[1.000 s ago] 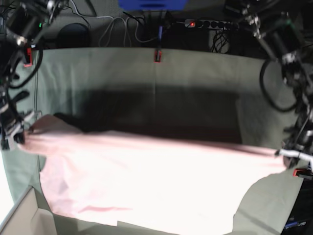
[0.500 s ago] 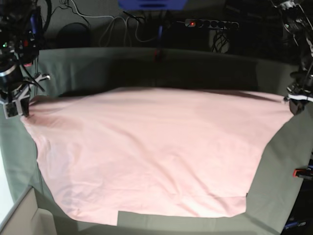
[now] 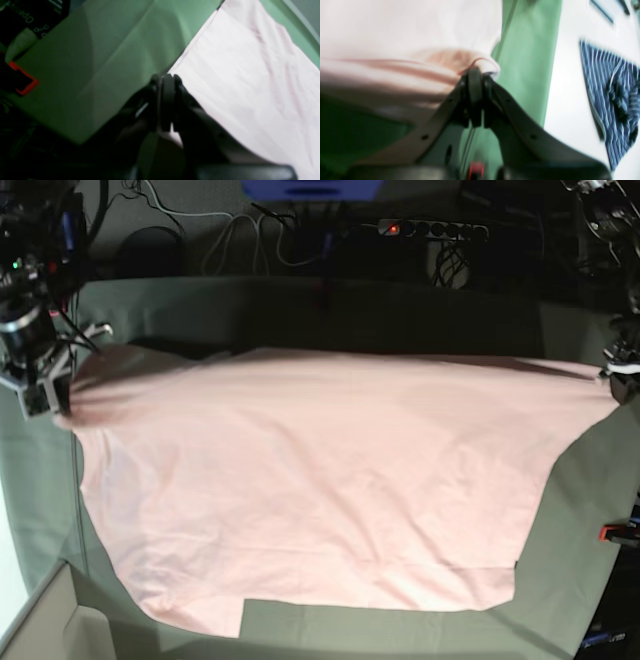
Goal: Layout the t-shirt on the table in an organized manner, then fold the t-shirt properly
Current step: 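Grasp the shirt corner with the right gripper and drag it outward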
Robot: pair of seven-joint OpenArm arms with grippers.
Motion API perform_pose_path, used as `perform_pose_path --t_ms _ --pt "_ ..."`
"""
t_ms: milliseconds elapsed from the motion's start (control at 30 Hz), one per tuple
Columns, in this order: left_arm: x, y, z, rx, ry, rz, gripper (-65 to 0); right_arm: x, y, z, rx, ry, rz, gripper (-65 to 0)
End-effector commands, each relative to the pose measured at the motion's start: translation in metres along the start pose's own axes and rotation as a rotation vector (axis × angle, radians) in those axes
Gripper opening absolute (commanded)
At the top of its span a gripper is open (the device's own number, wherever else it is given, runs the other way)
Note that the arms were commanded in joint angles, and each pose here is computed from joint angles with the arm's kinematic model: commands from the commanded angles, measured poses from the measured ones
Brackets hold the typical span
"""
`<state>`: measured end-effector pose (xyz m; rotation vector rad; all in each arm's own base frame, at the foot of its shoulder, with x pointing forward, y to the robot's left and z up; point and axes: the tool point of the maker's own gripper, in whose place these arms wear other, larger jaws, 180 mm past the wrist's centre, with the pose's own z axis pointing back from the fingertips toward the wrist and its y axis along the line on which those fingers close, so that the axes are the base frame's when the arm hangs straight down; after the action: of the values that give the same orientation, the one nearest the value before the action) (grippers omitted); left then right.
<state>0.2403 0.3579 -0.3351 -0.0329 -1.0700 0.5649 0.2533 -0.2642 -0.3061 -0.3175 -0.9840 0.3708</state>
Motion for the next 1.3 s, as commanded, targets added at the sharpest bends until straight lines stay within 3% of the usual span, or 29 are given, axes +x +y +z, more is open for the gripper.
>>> perform_pose_path --t_ms 0,200,367,500,600,733,867,1033,1267 --pt "0.024 -0.003 -0.001 -0.006 -0.073 -0.016 -65.0 0.018 -0.006 -0.005 -0.015 -0.058 0.005 -65.0" --pt "0.025 -0.004 -0.011 -0.011 -0.075 0.018 -65.0 0.055 0.009 -0.056 0.058 -0.136 -0.055 -65.0" --pt "0.024 -0.004 -0.023 -0.014 -0.071 0.055 -65.0 0.056 0.017 -0.101 0.108 -0.090 -0.084 -64.4" --pt "0.022 -0.004 -0.026 -0.017 -0.065 0.065 -65.0 0.046 0.022 -0.123 0.111 -0.003 -0.032 -51.2" --pt "0.017 -0.014 -0.033 -0.042 -0.045 0.053 -65.0 0.049 0.025 -0.124 0.101 0.002 -0.020 -37.5" --pt "0.009 -0.021 -0.038 -0.059 -0.022 0.054 -65.0 0.046 0.008 -0.106 0.038 -0.009 -0.027 -27.6" --pt "0.004 -0.022 -0.040 -0.060 -0.012 0.061 -65.0 0.003 0.008 -0.088 0.025 0.073 -0.038 -26.9" --pt "0.007 -0.025 -0.043 -0.066 -0.020 0.069 -65.0 -0.060 0.034 -0.079 0.096 0.201 -0.112 -26.9" --pt "0.008 -0.025 -0.043 -0.067 -0.022 0.070 -65.0 -0.089 0.064 -0.073 0.162 0.257 -0.180 -26.9"
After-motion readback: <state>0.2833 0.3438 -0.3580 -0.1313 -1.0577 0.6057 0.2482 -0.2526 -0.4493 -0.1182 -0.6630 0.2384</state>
